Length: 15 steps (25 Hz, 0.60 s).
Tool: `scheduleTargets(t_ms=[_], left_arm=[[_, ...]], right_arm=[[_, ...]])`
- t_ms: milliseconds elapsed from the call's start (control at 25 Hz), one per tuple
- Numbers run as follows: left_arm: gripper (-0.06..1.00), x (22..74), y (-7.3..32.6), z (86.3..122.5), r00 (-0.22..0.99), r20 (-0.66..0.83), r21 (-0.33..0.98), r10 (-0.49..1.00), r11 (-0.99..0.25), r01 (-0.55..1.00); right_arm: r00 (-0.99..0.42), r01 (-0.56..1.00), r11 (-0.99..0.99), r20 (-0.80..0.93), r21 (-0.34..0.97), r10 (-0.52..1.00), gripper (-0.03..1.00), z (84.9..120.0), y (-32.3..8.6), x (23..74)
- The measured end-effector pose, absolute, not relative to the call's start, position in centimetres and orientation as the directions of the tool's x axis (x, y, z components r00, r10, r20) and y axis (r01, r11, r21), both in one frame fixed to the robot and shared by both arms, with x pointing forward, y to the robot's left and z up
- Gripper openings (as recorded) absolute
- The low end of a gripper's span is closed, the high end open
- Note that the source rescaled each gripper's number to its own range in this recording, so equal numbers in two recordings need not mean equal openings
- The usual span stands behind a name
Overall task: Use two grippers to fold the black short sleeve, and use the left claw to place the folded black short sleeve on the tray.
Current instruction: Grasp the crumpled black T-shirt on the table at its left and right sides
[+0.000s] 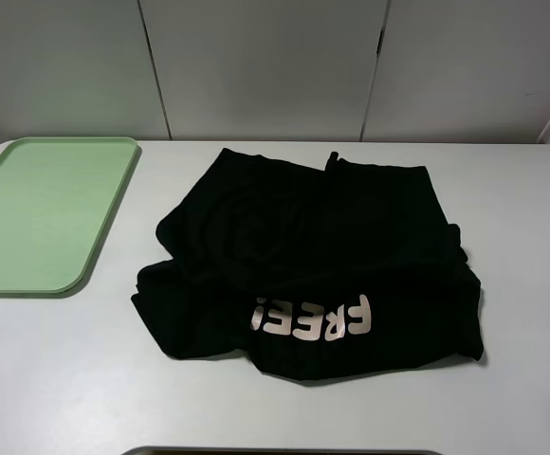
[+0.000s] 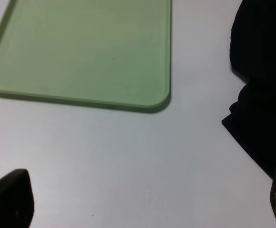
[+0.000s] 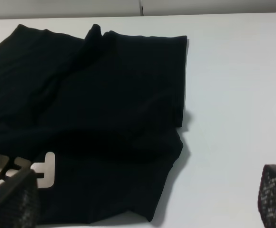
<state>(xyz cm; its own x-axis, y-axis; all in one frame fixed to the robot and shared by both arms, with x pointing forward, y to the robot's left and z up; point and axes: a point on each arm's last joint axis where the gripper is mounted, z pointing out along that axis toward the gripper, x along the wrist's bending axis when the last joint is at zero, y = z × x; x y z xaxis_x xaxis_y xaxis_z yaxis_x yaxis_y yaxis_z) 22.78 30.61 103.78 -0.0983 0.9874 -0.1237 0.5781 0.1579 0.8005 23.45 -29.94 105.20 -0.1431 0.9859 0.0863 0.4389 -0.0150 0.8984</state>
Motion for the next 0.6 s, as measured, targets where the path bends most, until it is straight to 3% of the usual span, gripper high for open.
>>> scheduleTargets(t_ms=[600], left_arm=[[1.0, 22.78, 30.61, 103.78, -0.098, -0.124, 0.801, 0.987, 0.158, 0.578]], right_arm=[[-0.143, 0.439, -0.015, 0.086, 0.898, 0.986, 1.0, 105.2, -29.94, 23.45]])
